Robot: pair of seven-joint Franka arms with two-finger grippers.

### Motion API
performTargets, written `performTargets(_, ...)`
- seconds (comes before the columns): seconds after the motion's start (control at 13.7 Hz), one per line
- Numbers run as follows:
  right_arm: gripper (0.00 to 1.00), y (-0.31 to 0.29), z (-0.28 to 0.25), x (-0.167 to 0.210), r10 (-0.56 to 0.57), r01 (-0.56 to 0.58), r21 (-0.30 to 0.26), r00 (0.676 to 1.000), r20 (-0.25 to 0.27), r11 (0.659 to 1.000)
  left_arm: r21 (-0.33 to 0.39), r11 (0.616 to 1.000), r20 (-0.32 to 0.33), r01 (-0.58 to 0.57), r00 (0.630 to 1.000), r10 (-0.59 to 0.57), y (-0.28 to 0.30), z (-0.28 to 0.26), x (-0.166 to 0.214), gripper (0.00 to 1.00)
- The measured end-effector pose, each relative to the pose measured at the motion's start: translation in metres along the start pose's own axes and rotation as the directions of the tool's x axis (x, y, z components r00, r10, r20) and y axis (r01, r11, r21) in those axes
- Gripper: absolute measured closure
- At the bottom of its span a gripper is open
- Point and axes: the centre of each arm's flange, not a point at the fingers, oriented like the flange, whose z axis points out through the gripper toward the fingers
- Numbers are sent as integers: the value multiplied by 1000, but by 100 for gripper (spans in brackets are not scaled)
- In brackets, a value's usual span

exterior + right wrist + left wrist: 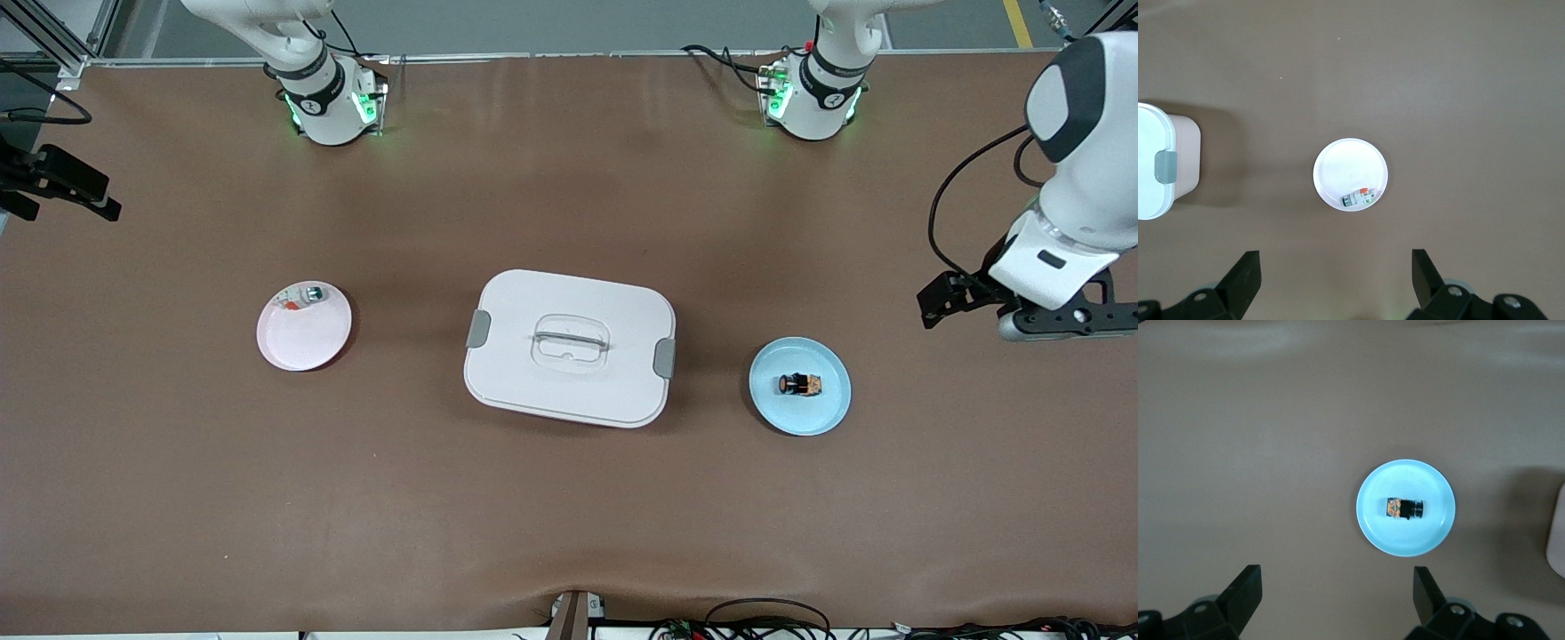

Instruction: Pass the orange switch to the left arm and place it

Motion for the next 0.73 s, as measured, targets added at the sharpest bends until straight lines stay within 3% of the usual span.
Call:
performTargets(0.29,0,0,0,0,1,-1,0,1000,0,1000,-19,1000,30,-12,999,12,-11,-47,-8,0)
performTargets(0.73,0,3,0,0,6,-6,0,1000,0,1000,-18,1000,16,-15,1000,15,-10,-77,-13,0)
